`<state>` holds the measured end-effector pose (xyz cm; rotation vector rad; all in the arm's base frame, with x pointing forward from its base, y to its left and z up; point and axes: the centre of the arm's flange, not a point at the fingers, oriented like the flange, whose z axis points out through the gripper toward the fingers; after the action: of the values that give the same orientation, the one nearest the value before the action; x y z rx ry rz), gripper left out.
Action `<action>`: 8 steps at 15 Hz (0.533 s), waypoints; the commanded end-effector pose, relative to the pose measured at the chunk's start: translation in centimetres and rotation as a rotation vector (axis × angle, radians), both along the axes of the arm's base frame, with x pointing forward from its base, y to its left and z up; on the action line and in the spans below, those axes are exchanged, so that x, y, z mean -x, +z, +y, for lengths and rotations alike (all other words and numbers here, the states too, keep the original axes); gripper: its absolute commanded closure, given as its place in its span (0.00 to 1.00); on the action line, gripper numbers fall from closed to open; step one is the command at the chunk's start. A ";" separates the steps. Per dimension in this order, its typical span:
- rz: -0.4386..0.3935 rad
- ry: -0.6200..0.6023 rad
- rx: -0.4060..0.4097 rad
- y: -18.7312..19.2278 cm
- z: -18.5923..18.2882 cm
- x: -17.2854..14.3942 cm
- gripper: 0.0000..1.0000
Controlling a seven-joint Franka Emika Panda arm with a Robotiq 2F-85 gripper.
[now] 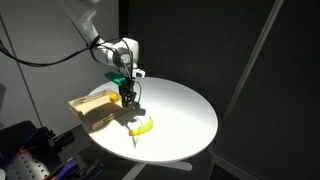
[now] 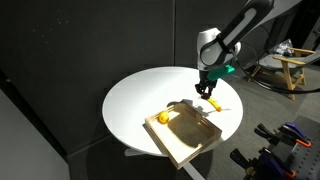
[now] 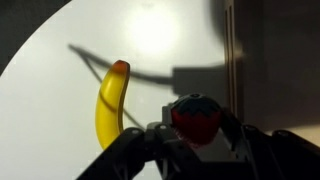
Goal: Take the strawberry off of the tray
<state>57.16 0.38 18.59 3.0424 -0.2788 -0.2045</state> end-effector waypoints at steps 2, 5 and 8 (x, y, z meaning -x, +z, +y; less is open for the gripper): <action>-0.024 -0.051 -0.011 -0.7 -2.4 -0.8 0.75; -0.028 -0.076 -0.007 -1.6 -3.8 -1.2 0.75; -0.024 -0.095 -0.008 -2.9 -4.8 -1.7 0.75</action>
<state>57.59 -3.43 16.66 3.0293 -0.3876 -0.1815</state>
